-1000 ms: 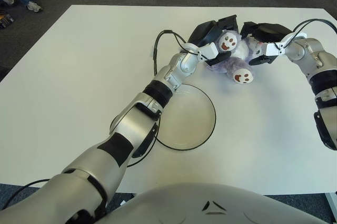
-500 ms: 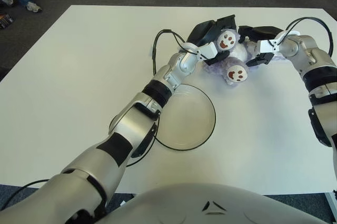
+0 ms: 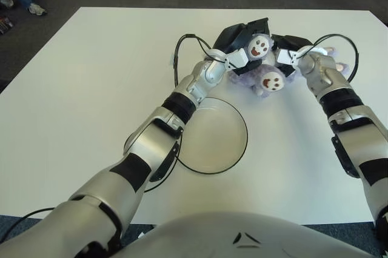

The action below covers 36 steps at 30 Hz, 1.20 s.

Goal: Put the doll into the plate.

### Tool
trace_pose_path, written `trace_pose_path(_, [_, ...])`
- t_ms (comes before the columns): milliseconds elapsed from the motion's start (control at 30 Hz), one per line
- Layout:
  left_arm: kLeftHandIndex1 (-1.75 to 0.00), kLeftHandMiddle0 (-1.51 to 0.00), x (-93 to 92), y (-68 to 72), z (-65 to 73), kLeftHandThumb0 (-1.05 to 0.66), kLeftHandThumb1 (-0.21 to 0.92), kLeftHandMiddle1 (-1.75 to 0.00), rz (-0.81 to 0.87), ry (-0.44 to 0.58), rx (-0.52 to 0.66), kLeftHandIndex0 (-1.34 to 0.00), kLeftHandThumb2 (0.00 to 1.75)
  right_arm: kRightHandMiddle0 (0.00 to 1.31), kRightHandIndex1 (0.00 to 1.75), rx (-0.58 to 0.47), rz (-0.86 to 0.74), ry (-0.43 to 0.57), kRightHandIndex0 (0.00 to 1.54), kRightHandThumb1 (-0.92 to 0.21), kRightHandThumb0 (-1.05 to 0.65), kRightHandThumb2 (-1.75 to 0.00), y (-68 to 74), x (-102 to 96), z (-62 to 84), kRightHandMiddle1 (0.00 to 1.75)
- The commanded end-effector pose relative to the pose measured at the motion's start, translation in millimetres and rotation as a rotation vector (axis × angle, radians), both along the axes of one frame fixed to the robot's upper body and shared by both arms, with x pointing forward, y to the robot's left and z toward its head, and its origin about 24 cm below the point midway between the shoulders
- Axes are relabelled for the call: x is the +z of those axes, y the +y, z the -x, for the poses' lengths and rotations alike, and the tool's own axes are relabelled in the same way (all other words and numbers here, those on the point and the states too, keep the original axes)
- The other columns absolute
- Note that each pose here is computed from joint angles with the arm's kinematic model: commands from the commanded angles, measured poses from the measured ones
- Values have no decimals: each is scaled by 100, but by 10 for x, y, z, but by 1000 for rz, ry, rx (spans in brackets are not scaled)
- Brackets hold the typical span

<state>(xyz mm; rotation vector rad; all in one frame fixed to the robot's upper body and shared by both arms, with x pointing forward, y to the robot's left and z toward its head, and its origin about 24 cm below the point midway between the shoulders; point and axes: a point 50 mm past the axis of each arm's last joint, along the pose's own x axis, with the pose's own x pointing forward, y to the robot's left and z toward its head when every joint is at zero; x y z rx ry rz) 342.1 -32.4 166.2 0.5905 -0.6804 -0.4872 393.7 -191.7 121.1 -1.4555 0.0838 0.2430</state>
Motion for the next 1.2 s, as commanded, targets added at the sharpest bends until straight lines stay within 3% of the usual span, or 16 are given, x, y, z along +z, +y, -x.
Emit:
trace_pose_path(0, [-165,-72,-4,20,3,-1,6,-167,5,-17,10,-72,154,45,147,57,63,202,45,-54,-1,-96,-53,-116,130,172])
trace_pose_path(267, [-165,-72,3,23,5,-1,7,-167,19,-15,5,-72,153,51,132,82,29,248,59,-45,-1,-103,-63,-89,167,174])
trace_pose_path(467, [-165,-72,5,24,9,-1,7,-167,30,-13,-2,-72,154,51,134,63,115,352,59,-43,-1,-106,-39,-71,160,175])
trace_pose_path(500, [-165,-72,5,25,11,-1,7,-167,32,-16,-2,-72,154,49,135,74,174,353,59,-45,-1,-104,-74,-145,193,175])
trace_pose_path(567, [-166,-71,6,25,12,-1,7,-168,35,-20,-2,-71,154,46,150,86,221,345,51,-49,-1,-100,-62,-210,243,166])
trace_pose_path(633, [-166,-71,6,25,12,-1,7,-168,36,-20,-2,-71,155,24,153,84,204,331,58,-44,21,-104,-3,-189,263,145])
trace_pose_path(700, [-166,-71,5,26,10,-1,7,-169,36,-18,-3,-71,155,12,154,83,208,333,62,-41,32,-107,-3,-164,235,135])
trace_pose_path(767, [-167,-71,3,28,7,-1,7,-169,37,-12,-5,-71,155,5,155,85,228,345,66,-38,40,-110,-36,-149,184,106])
trace_pose_path(1000, [-167,-71,-1,40,3,-1,7,-169,31,-18,-2,-71,155,0,153,112,266,388,57,-54,40,-87,-70,-131,145,66])
trace_pose_path(1167, [-167,-72,2,41,-1,-1,6,-169,32,-14,-6,-71,155,0,151,125,270,397,58,-56,40,-84,-76,-144,143,56])
